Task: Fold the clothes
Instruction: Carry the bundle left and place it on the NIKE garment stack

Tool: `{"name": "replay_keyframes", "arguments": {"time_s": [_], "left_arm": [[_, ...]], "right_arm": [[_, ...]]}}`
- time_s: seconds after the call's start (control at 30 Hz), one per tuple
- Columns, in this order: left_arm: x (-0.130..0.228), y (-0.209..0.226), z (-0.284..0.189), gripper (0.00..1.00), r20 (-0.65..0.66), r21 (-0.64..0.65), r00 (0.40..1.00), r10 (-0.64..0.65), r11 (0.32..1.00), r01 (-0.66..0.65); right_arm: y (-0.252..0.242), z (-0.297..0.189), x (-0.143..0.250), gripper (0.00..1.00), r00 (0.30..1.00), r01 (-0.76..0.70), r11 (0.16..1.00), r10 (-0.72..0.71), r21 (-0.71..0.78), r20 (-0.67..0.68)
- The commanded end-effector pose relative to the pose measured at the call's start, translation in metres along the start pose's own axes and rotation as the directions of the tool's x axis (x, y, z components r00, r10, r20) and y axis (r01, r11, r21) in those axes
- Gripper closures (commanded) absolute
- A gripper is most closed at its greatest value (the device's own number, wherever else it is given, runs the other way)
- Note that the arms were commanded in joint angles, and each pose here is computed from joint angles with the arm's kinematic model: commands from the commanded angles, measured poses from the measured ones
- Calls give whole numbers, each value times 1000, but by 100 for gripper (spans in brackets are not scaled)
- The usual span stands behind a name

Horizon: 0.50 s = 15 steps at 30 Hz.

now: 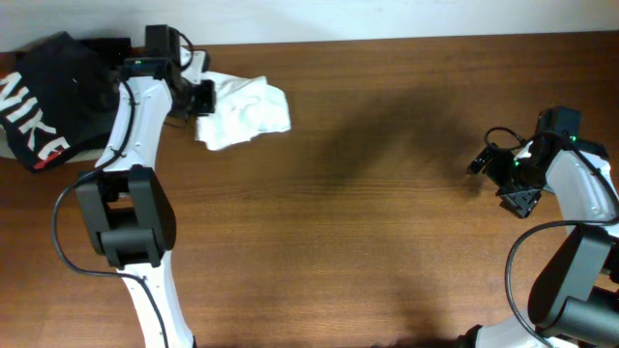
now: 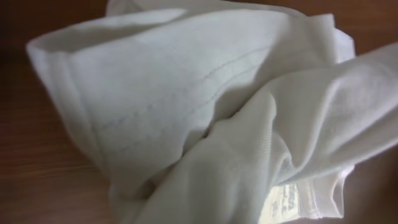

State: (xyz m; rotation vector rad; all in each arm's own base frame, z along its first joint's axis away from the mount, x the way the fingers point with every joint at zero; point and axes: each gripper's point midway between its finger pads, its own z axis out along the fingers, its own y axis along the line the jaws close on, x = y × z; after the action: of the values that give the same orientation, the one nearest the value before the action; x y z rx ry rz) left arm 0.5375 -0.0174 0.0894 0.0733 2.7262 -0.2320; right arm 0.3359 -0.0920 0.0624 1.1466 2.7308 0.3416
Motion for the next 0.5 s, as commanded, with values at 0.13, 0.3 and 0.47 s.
{"name": "replay_keyframes", "arguments": {"time_s": [0.13,0.3,0.47], "left_arm": [[-49,99,-47,99,189,-192,982,24,981,13],[-91,132,-124,99,367,-216,928,-61,965,149],[-66,213,-157,99,432,-212,852,-295,885,414]], "right_arm": [[-1,-6,-3,1,1000,7,1000,-7,5,22],[-1,-6,-3,1,1000,7,1000,-7,4,22],[-1,-6,-3,1,1000,7,1000,-7,4,22]]}}
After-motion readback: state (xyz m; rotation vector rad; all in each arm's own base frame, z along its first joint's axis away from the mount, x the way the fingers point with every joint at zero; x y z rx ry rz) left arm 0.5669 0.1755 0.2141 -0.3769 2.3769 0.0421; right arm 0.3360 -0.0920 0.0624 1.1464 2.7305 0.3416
